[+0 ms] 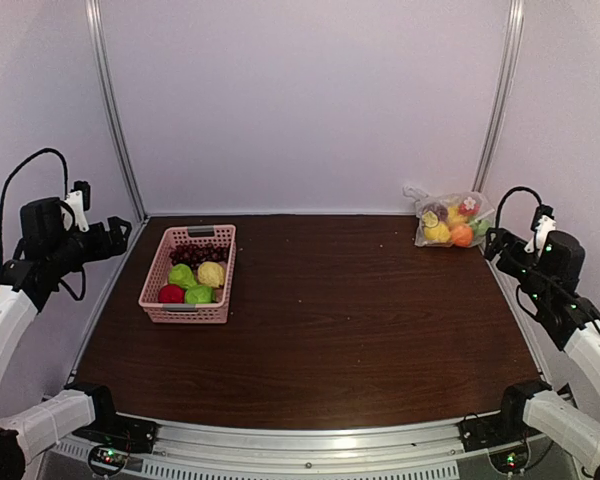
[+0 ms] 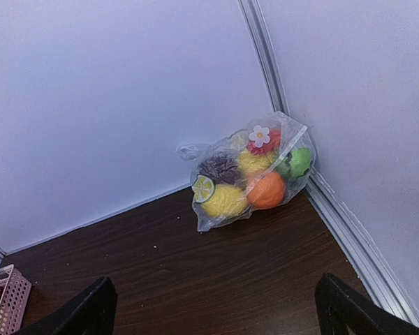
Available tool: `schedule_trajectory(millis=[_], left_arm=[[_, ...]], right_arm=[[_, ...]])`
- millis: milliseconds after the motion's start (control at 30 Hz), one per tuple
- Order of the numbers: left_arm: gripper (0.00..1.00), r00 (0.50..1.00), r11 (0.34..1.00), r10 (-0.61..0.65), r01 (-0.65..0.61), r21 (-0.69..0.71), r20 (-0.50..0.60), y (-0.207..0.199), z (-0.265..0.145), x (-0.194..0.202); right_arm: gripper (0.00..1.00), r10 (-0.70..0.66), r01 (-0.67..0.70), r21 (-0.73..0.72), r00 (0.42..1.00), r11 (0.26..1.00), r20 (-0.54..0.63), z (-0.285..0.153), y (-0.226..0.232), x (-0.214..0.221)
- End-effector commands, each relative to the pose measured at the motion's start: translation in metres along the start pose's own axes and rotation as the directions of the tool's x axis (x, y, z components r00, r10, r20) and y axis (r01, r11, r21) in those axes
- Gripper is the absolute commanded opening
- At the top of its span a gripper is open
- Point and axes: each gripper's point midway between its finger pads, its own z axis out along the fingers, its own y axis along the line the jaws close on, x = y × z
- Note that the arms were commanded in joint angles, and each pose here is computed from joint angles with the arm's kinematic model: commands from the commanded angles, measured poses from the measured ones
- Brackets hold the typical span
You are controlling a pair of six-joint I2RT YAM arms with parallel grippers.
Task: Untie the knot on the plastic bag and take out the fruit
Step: Pick up the takeout bag from the corner of the board.
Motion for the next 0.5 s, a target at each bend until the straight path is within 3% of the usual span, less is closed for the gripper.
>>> schedule_trajectory(millis=[0,300,467], left_arm=[[0.98,0.999,1.000,-0.012,0.012,0.004,0.031,-0.001,-0.001,-0.006],[0.98,0.999,1.000,0.031,-0.031,0.004,0.042,-0.006,0.004,-0.036],[0.98,0.999,1.000,0.026,-0.027,0.013,0.029,-0.005,0.014,-0.024]], right_arm=[[1.00,0.003,-0.003,-0.001,1.000,1.000,-0.017,-0.003,-0.001,0.003],[1.00,-0.045,0.043,-0.021,0.997,0.999,-0.067,0.000,0.008,-0.003],[1.00,-0.067,0.068,0.005,0.986,0.998,-0.150,0.020,0.013,-0.004]])
